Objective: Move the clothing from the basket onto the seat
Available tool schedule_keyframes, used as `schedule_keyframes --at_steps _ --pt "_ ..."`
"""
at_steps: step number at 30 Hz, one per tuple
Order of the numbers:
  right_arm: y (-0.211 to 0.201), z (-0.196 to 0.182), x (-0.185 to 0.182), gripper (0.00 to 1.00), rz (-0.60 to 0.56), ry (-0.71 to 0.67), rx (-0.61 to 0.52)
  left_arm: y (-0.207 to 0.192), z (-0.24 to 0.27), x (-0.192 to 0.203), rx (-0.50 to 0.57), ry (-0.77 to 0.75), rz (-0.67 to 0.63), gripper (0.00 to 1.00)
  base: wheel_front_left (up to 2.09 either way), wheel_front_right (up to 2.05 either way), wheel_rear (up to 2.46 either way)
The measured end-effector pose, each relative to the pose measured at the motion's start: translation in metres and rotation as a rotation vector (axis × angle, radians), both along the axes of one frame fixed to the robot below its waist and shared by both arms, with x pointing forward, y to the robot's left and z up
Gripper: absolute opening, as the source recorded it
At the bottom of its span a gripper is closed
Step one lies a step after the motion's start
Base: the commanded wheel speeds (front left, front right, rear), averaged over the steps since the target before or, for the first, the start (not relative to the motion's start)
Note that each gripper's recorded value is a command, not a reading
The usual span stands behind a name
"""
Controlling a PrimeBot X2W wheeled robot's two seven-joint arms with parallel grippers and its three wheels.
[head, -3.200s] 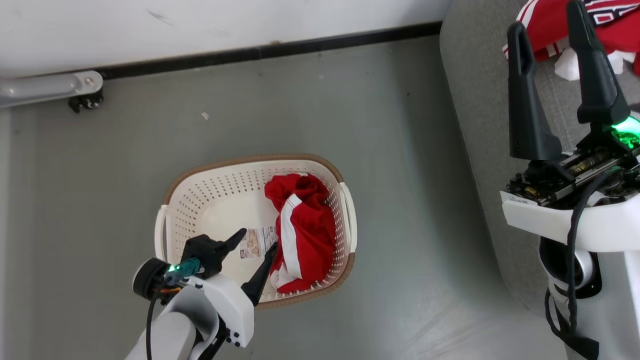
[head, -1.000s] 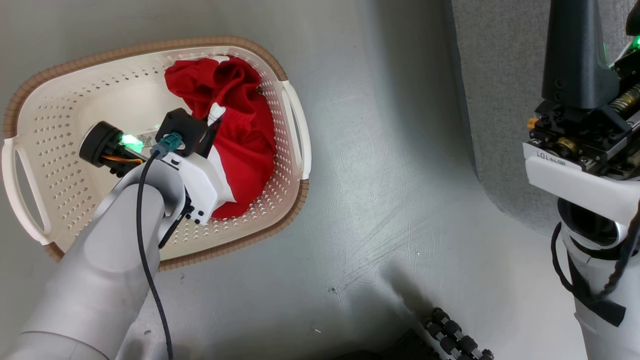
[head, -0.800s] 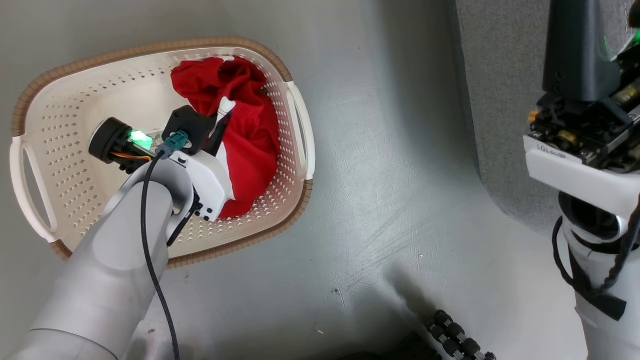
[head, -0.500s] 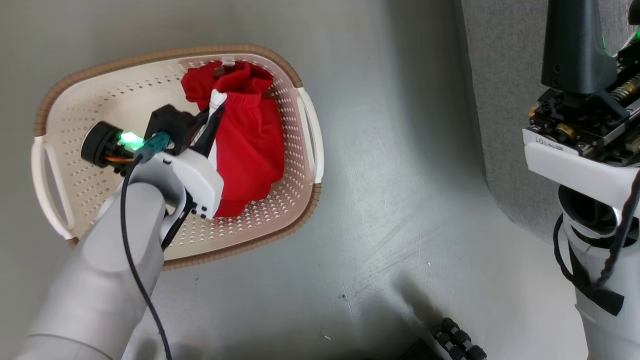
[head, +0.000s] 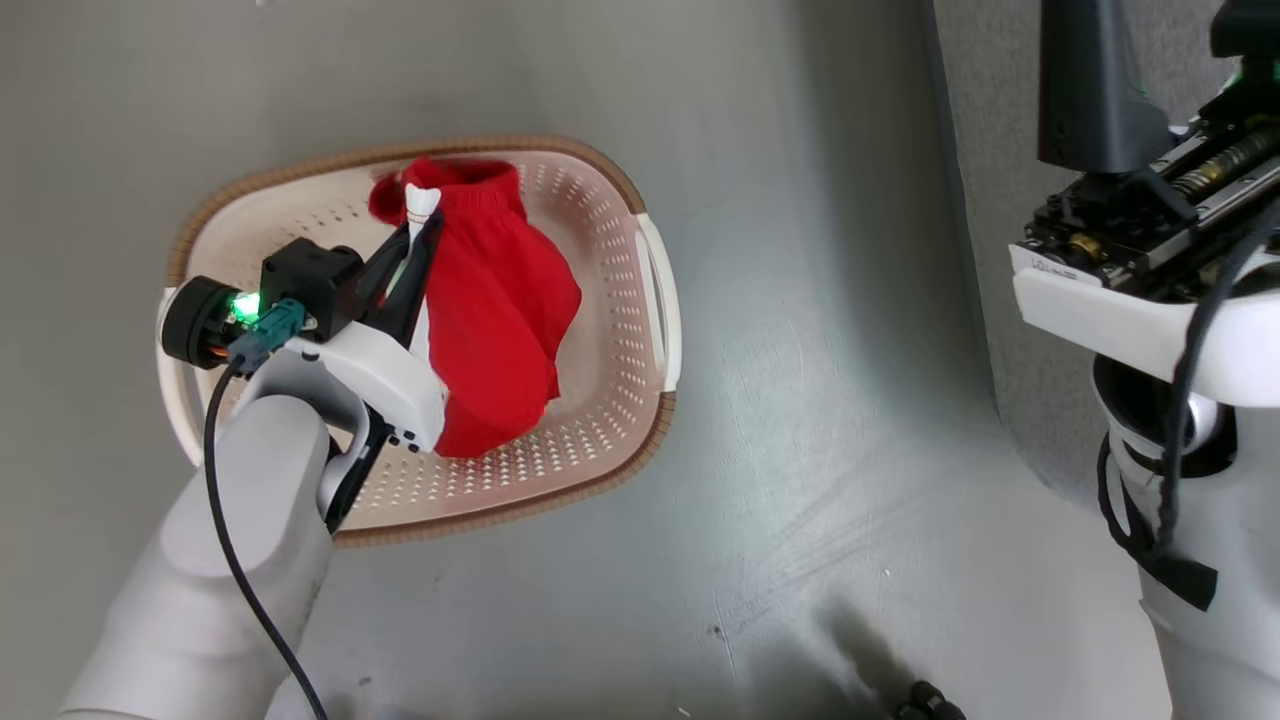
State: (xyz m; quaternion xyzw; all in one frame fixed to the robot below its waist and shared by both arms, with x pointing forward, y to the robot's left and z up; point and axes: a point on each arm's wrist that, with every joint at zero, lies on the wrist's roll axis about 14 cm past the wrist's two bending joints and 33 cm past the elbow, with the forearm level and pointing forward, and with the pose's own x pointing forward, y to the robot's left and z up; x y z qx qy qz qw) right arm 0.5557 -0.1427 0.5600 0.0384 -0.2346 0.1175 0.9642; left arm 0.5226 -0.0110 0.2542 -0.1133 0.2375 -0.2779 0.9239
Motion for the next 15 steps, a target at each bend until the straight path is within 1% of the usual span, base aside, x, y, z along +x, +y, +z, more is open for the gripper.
schedule_keyframes --at_steps 9,15 --pt "0.005 0.015 -0.006 1.00 0.005 -0.008 -0.007 0.019 0.045 0.008 -0.037 -0.080 0.079 0.00 0.00 0.00 0.00" --pt "0.006 0.012 -0.017 1.00 -0.002 0.035 -0.008 0.035 0.078 0.010 -0.074 -0.125 0.147 0.00 0.00 0.00 0.00"
